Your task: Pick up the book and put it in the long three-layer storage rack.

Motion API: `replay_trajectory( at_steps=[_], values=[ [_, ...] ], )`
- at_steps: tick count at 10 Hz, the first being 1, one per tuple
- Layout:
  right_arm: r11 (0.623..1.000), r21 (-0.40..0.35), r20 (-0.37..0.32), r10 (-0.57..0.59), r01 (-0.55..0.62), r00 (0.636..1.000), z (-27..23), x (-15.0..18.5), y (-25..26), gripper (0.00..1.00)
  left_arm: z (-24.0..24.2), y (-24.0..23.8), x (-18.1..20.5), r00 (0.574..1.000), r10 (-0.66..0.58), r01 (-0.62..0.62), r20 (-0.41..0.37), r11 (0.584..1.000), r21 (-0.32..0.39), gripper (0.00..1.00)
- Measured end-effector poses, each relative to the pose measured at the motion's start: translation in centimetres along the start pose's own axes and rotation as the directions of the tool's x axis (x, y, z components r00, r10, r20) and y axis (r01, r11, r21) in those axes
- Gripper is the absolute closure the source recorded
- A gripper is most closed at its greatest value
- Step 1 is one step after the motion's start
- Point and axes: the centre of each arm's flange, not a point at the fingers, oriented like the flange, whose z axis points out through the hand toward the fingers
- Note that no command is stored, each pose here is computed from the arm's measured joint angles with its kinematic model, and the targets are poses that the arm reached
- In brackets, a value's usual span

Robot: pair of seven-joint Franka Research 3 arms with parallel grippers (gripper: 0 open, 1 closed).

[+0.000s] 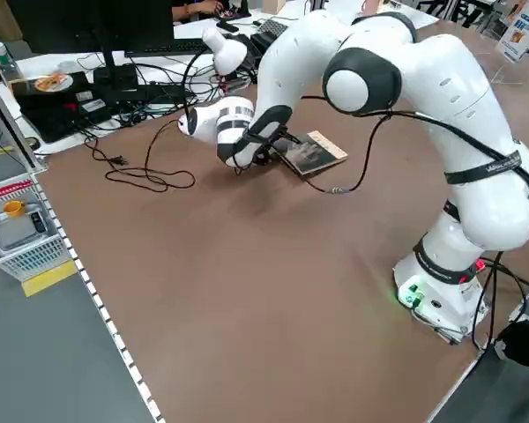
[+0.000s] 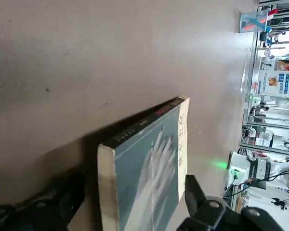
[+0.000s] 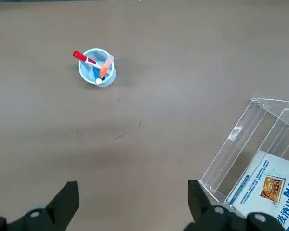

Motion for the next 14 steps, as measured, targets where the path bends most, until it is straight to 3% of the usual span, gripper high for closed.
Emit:
replay_trajectory(
  at_steps=[7, 10, 14],
  values=[
    [1.0, 0.0, 0.0, 0.0, 0.0, 1.0, 0.0, 0.0, 0.03, 0.0, 0.23, -0.28, -0.1, 1.0, 0.019, -0.019, -0.006, 1.0, -0.016, 0.22],
    [1.0, 0.0, 0.001, 0.001, -0.001, 1.0, 0.01, -0.01, 0.04, 0.0, 0.39, -0.4, -0.15, 1.0, 0.017, -0.017, -0.005, 1.0, -0.019, 0.33],
    [1.0, 0.0, 0.004, 0.001, -0.001, 1.0, 0.04, -0.04, 0.04, 0.0, 0.43, -0.44, -0.16, 1.0, 0.017, -0.017, -0.005, 1.0, -0.02, 0.36]
  ],
)
